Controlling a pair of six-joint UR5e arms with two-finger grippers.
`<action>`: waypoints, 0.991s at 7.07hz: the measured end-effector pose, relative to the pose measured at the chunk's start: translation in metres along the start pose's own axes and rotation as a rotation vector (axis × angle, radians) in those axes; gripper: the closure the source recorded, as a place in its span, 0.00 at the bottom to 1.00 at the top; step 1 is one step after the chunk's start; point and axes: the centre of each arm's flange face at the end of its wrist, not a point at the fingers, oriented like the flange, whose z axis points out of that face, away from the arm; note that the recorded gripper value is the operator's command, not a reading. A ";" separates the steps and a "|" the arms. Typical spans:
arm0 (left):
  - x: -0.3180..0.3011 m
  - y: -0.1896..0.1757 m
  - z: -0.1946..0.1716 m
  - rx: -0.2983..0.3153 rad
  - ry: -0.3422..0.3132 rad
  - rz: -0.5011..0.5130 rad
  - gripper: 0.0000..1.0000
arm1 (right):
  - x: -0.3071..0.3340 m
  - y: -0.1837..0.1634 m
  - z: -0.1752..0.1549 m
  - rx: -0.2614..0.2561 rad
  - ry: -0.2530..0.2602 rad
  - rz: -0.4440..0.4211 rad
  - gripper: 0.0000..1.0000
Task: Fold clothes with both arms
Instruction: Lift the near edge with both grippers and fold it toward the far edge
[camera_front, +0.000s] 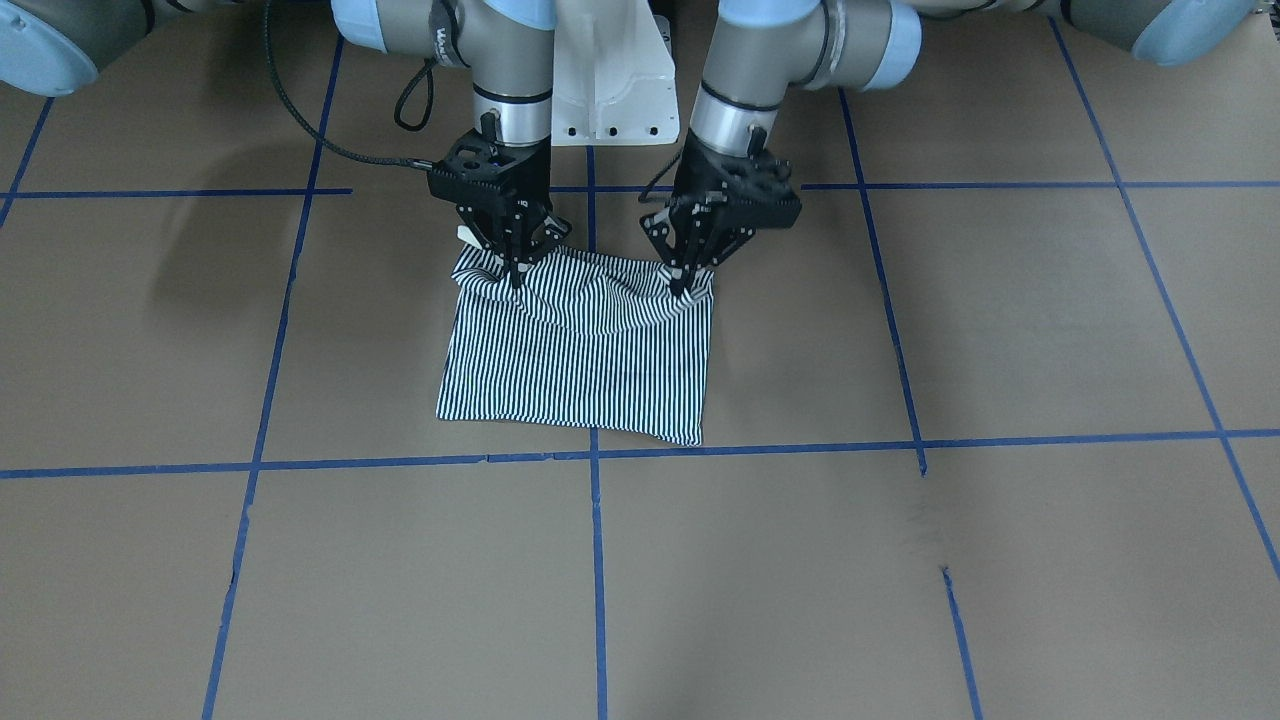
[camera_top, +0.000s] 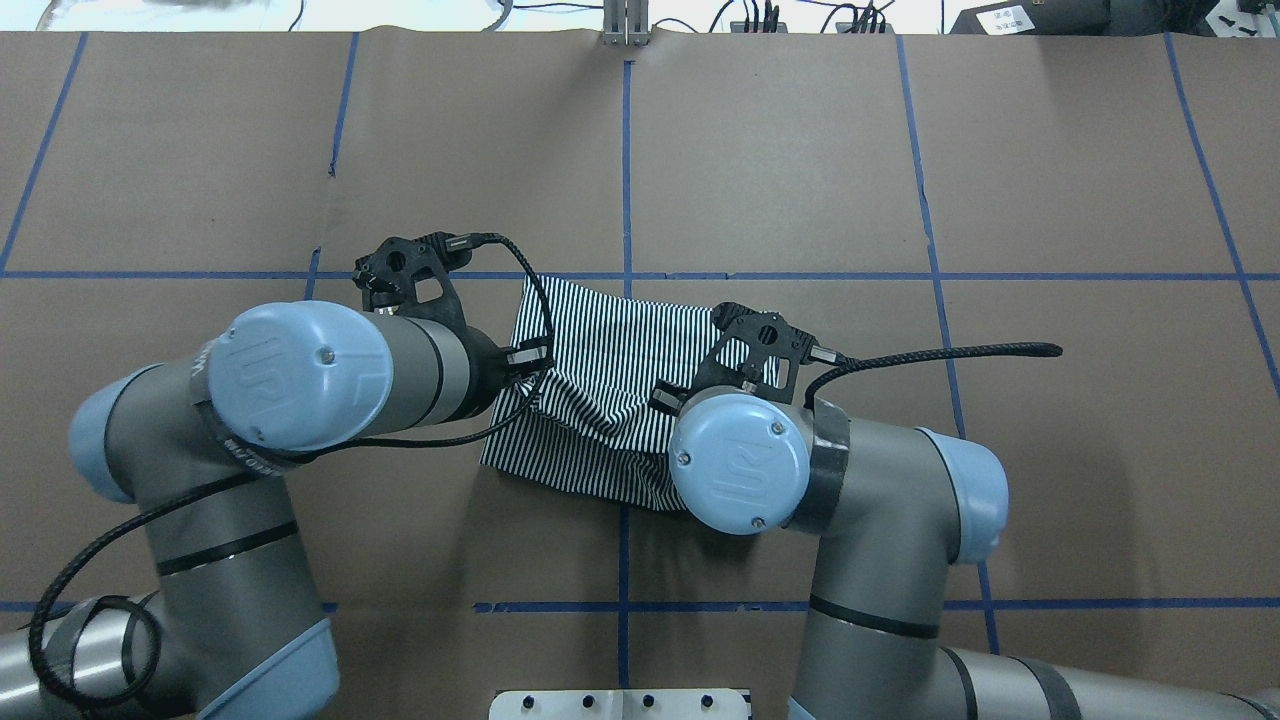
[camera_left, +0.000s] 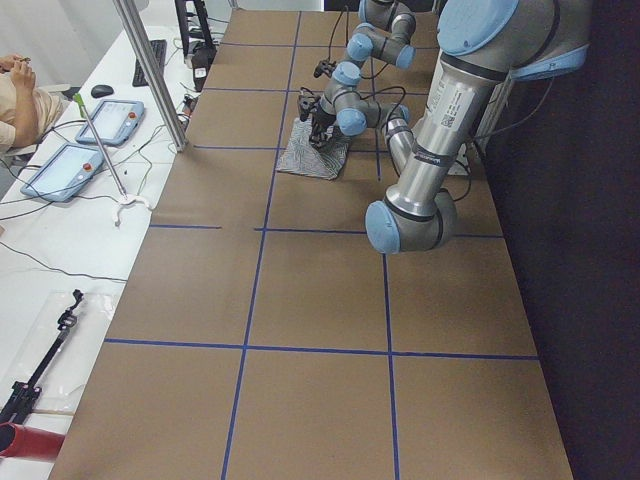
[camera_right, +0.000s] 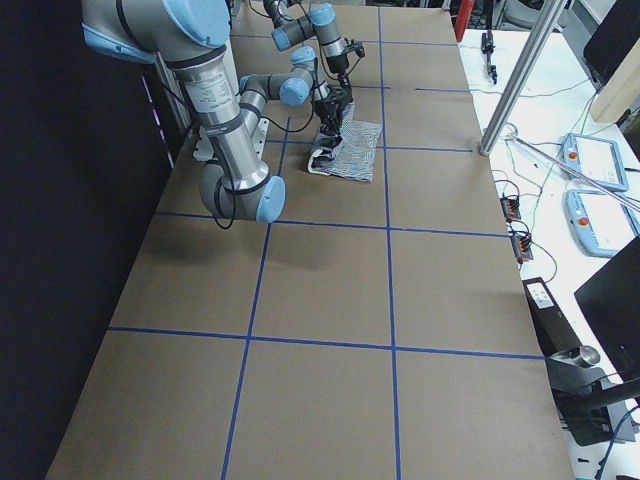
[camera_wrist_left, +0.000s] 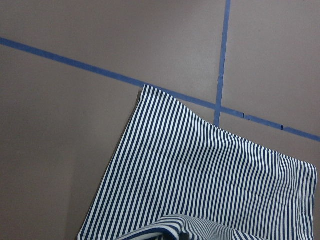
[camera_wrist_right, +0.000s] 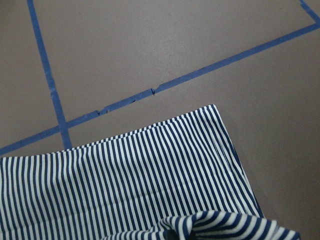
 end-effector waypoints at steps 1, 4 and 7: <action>-0.005 -0.011 0.021 0.014 -0.004 0.003 1.00 | -0.007 -0.006 0.013 0.011 0.009 -0.004 1.00; -0.012 -0.021 0.046 0.026 -0.024 0.013 1.00 | -0.028 -0.026 0.061 0.040 0.011 -0.004 1.00; -0.021 -0.023 0.078 0.027 -0.033 0.020 1.00 | -0.026 -0.030 0.076 0.047 0.023 -0.020 1.00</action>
